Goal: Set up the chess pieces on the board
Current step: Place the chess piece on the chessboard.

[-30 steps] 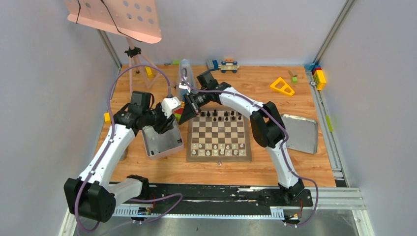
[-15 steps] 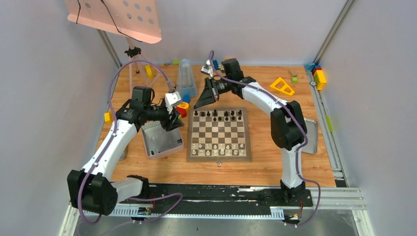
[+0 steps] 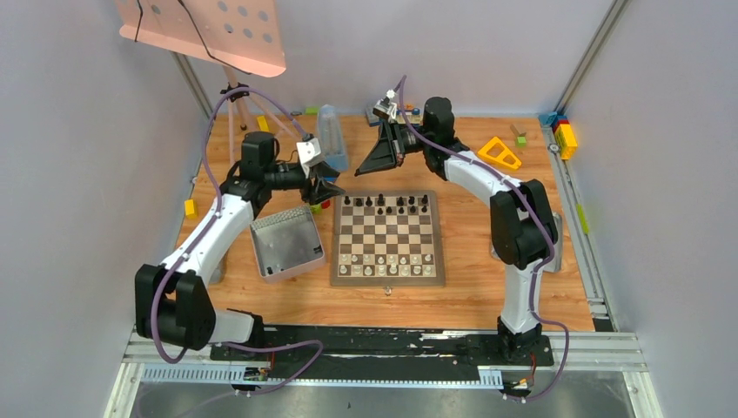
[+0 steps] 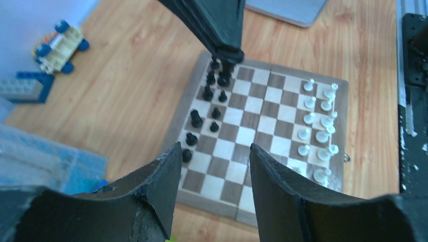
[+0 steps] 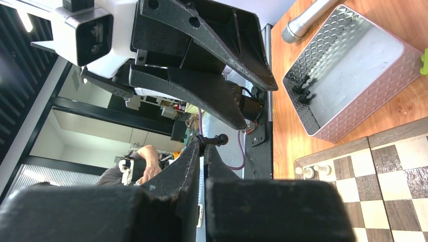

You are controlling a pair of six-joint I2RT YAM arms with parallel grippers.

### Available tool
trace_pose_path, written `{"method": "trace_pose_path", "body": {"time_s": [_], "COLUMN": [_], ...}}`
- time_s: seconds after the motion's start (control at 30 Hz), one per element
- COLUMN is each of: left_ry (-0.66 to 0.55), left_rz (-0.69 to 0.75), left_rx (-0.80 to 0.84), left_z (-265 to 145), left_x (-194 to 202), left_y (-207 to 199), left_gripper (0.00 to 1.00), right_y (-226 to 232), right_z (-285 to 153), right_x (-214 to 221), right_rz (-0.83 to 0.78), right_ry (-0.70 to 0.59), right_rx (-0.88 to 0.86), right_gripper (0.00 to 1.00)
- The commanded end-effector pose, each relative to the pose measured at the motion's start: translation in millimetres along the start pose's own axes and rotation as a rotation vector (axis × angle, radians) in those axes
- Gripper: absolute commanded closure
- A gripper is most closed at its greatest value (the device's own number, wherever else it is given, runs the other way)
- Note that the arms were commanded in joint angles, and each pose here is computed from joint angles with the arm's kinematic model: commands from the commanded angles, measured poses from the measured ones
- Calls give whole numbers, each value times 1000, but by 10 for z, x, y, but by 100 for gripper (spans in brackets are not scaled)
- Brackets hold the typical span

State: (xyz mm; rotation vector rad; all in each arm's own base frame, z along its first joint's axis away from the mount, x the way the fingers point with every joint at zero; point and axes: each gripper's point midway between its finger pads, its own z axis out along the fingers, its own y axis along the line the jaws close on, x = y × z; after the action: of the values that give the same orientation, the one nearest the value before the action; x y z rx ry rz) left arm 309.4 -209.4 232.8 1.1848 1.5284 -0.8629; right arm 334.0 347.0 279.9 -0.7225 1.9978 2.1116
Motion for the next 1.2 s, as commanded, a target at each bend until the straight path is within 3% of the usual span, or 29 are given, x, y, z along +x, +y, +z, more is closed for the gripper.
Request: {"method": "trace_pose_path", "body": {"time_s": [0.0,0.17,0.53,0.97,1.17], "left_ry": [-134,-211,-238,-222,-172], "left_rz": [147,187,196,200,199], "left_rx": [26,66,97,116,133], "left_z": [168,300,363,354,345], "left_x": [-511,-672,-757,-765,-708], "left_y": [119,93,37,-38,-85], "left_gripper": [42,49,62,81,95], "right_y": [263,240,196,137,88], "right_z": [-48,-57,-79,-81,-88], "right_x": [-45,-62,-73,-63,-57], "right_rz": [-54,-47,-43,-41,-55], "right_ry": [-2,-9,-16,-21,-18], "right_rx": [-41,-43,-40,-31,-16], "right_gripper": [100,100,100,100,100]}}
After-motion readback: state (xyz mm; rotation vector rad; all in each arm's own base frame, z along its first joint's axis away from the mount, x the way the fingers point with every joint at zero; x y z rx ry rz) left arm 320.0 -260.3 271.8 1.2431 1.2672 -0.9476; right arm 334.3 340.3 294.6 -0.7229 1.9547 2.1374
